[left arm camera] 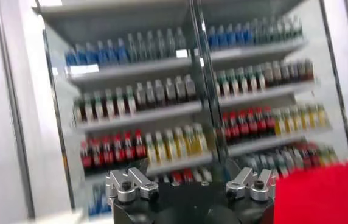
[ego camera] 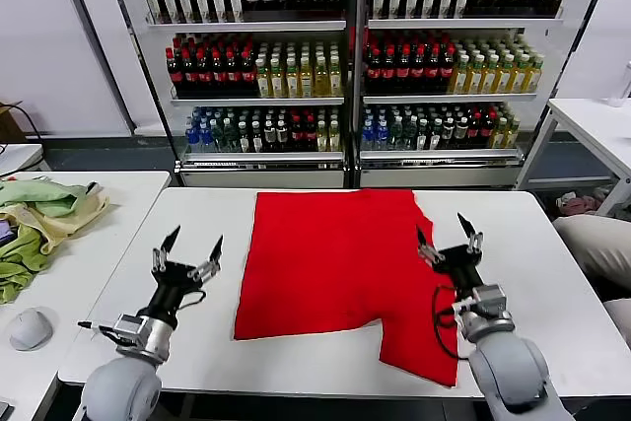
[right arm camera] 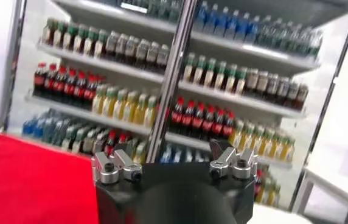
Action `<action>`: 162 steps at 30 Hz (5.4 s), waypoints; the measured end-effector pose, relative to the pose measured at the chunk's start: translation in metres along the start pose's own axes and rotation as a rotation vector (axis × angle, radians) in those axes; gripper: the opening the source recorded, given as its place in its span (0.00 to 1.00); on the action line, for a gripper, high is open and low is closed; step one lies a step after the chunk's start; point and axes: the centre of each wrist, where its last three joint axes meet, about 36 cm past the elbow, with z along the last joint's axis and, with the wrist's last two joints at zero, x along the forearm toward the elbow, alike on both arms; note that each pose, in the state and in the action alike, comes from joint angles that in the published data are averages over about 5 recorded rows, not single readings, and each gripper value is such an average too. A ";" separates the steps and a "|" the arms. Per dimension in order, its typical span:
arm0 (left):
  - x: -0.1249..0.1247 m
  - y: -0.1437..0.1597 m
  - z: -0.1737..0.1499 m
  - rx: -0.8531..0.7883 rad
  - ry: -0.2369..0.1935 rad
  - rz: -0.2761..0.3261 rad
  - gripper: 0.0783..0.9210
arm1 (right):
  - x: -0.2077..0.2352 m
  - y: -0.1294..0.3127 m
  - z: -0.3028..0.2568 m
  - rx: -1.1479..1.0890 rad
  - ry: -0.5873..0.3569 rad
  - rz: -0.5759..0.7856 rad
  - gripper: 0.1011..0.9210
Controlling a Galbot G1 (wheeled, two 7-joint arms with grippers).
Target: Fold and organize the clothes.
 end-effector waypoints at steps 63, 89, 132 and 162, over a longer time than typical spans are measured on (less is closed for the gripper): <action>0.035 -0.072 0.030 0.101 0.434 -0.008 0.01 | 0.066 0.014 0.028 -0.263 0.251 -0.144 0.04; 0.111 -0.043 -0.054 -0.014 0.370 0.024 0.01 | 0.097 0.011 -0.047 -0.188 0.180 -0.238 0.04; -0.064 0.004 0.013 0.135 0.335 0.037 0.01 | -0.033 0.017 -0.016 -0.179 0.165 -0.110 0.04; -0.039 0.015 0.010 0.076 0.340 -0.035 0.79 | -0.006 0.007 -0.014 -0.127 0.245 -0.065 0.86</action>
